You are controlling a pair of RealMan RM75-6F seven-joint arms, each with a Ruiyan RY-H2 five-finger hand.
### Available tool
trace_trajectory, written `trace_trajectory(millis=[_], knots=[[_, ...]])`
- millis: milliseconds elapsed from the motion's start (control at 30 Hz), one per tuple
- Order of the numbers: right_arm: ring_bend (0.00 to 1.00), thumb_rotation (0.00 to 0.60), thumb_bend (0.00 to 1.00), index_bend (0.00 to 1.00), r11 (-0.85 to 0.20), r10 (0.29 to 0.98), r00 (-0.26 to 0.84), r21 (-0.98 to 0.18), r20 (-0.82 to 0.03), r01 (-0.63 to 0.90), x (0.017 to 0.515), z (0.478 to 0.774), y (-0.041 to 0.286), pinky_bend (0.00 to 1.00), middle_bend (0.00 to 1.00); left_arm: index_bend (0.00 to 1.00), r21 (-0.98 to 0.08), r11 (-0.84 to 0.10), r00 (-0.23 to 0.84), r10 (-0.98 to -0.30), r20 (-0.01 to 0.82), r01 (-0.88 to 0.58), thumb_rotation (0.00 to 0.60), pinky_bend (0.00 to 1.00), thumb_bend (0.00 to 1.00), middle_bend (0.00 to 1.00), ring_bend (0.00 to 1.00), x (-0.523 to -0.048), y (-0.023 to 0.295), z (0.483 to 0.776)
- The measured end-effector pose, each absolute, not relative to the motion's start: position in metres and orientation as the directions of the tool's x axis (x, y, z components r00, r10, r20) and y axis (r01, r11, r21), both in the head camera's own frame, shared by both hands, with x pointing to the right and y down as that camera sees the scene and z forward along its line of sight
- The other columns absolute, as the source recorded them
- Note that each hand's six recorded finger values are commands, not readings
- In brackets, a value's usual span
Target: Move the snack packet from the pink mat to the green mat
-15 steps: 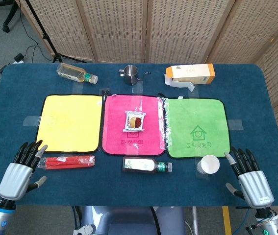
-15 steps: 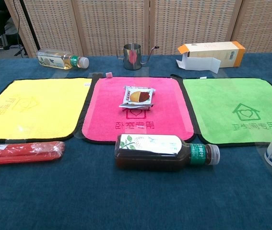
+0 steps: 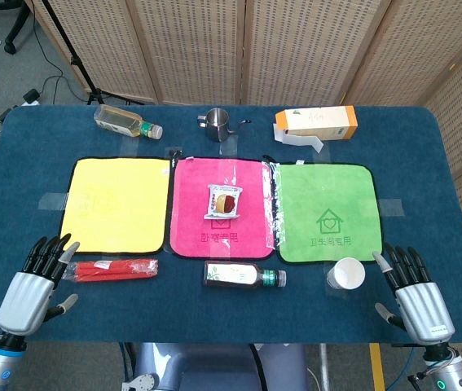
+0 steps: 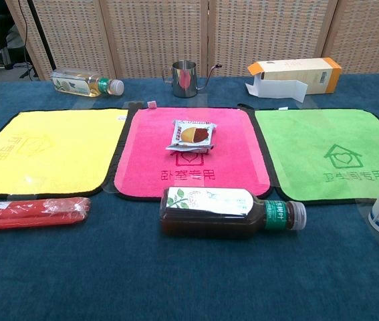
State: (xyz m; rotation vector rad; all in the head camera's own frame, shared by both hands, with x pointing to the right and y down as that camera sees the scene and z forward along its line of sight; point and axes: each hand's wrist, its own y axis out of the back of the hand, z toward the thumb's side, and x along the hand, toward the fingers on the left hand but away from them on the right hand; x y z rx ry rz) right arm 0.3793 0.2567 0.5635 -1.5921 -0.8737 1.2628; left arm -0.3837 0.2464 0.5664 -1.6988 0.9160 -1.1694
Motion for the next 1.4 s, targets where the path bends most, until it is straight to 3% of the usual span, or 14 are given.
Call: trace_trajectory(millis=[367, 467, 633, 800, 900, 1067, 1167, 1300, 1400], knots=[[0.0, 0.6, 0.18, 0.0, -0.343, 0.914, 0.227, -0.939, -0.336, -0.011, 0.3798, 0.5637, 0.257, 0.0, 0.0, 0.0, -0.929, -0.356, 0.305, -0.9, 0.312, -0.103, 0.6, 0.0, 0.19, 0.0, 0.0, -0.3808, 0.2494, 0.5619], [0.0, 0.6, 0.18, 0.0, -0.343, 0.914, 0.223, -0.939, -0.338, -0.014, 0.3807, 0.5642, 0.2565, 0.0, 0.0, 0.0, -0.928, -0.359, 0.305, -0.899, 0.315, -0.1, 0.6, 0.0, 0.29, 0.0, 0.0, -0.3806, 0.25, 0.5626], [0.0, 0.6, 0.19, 0.0, -0.346, 0.91, 0.235, -0.938, -0.341, -0.019, 0.3775, 0.5656, 0.258, 0.0, 0.0, 0.0, -0.927, -0.362, 0.307, -0.897, 0.317, -0.101, 0.6, 0.0, 0.57, 0.0, 0.0, -0.3805, 0.2504, 0.5628], [0.0, 0.6, 0.19, 0.0, -0.349, 0.909, 0.236, -0.937, -0.344, -0.022, 0.3771, 0.5663, 0.2584, 0.0, 0.0, 0.0, -0.928, -0.36, 0.312, -0.897, 0.315, -0.099, 0.6, 0.0, 0.56, 0.0, 0.0, -0.3794, 0.2509, 0.5625], [0.0, 0.6, 0.18, 0.0, -0.348, 0.909, 0.238, -0.937, -0.343, -0.021, 0.377, 0.5661, 0.2587, 0.0, 0.0, 0.0, -0.927, -0.359, 0.315, -0.897, 0.312, -0.105, 0.6, 0.0, 0.48, 0.0, 0.0, -0.379, 0.2514, 0.5617], [0.0, 0.6, 0.19, 0.0, -0.35, 0.908, 0.238, -0.936, -0.346, -0.024, 0.3764, 0.5672, 0.2588, 0.0, 0.0, 0.0, -0.929, -0.358, 0.314, -0.896, 0.313, -0.096, 0.6, 0.0, 0.59, 0.0, 0.0, -0.3794, 0.2515, 0.5623], [0.0, 0.6, 0.19, 0.0, -0.35, 0.909, 0.234, -0.937, -0.345, -0.022, 0.3764, 0.5674, 0.2581, 0.0, 0.0, 0.0, -0.927, -0.36, 0.315, -0.896, 0.313, -0.102, 0.6, 0.0, 0.49, 0.0, 0.0, -0.3794, 0.2513, 0.5619], [0.0, 0.6, 0.19, 0.0, -0.351, 0.909, 0.231, -0.936, -0.347, -0.023, 0.3769, 0.5683, 0.2574, 0.0, 0.0, 0.0, -0.927, -0.358, 0.315, -0.897, 0.309, -0.109, 0.6, 0.0, 0.22, 0.0, 0.0, -0.38, 0.2507, 0.5608], [0.0, 0.6, 0.18, 0.0, -0.36, 0.906, 0.227, -0.932, -0.358, -0.031, 0.3769, 0.5716, 0.2568, 0.0, 0.0, 0.0, -0.928, -0.358, 0.313, -0.897, 0.311, -0.105, 0.6, 0.0, 0.1, 0.0, 0.0, -0.3811, 0.25, 0.5616]])
